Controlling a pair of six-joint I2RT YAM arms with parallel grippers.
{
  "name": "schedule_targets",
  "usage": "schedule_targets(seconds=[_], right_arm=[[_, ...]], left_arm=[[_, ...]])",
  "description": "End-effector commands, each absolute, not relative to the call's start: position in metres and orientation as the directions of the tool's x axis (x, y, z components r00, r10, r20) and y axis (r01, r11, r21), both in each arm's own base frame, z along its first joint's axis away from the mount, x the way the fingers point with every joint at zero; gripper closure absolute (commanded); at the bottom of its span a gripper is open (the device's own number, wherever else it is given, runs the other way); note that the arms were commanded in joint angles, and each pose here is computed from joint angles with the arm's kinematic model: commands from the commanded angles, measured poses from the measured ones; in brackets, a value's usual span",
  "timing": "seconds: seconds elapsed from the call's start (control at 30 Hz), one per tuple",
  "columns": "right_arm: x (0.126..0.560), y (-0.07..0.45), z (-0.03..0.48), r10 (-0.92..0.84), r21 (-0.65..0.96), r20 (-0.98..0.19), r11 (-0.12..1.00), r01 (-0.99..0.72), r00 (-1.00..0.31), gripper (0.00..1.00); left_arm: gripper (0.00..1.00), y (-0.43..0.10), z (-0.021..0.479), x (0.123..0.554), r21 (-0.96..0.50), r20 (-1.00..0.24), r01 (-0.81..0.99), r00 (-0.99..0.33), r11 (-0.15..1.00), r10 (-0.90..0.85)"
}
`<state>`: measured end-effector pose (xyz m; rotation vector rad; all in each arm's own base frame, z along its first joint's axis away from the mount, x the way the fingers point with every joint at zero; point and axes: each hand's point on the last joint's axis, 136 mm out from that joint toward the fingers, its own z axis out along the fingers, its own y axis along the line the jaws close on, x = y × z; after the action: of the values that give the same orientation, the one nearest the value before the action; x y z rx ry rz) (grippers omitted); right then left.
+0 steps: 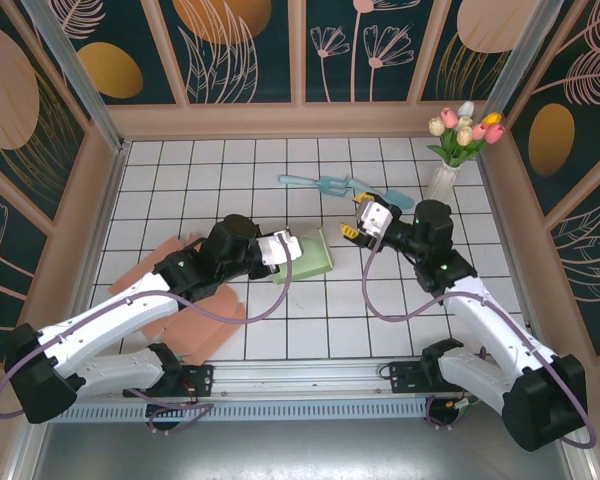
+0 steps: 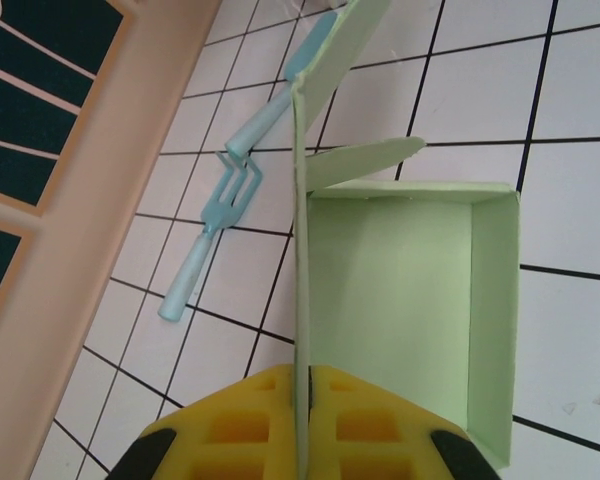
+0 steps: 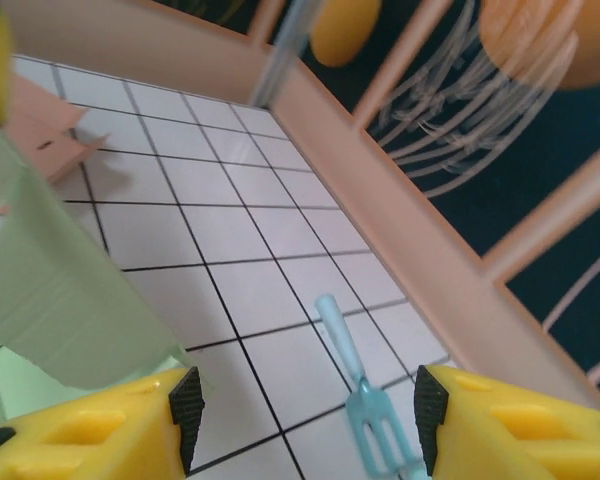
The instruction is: Fold the paper box
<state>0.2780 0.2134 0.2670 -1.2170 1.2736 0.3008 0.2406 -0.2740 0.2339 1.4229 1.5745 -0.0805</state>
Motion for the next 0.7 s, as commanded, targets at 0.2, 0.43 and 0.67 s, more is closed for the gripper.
schedule_targets(seconds=[0.2, 0.43, 0.67], right_arm=[[0.252, 0.242, 0.241, -0.408, -0.551, -0.783, 0.106, -0.828, 0.469, 0.4], [0.248, 0.268, 0.229, -0.393, -0.526, -0.778, -0.021, -0.85, 0.491, 0.44], [0.241, 0.291, 0.227, -0.366, -0.534, -0.765, -0.101, -0.84, 0.53, 0.49]], left_arm=[[1.0, -0.283, 0.235, 0.243, 0.553, -0.669, 0.783, 0.214, 0.284, 0.712], [1.0, -0.283, 0.231, 0.243, 0.562, -0.658, 0.781, 0.225, 0.271, 0.718], [1.0, -0.284, 0.23, 0.242, 0.559, -0.658, 0.787, 0.229, 0.262, 0.717]])
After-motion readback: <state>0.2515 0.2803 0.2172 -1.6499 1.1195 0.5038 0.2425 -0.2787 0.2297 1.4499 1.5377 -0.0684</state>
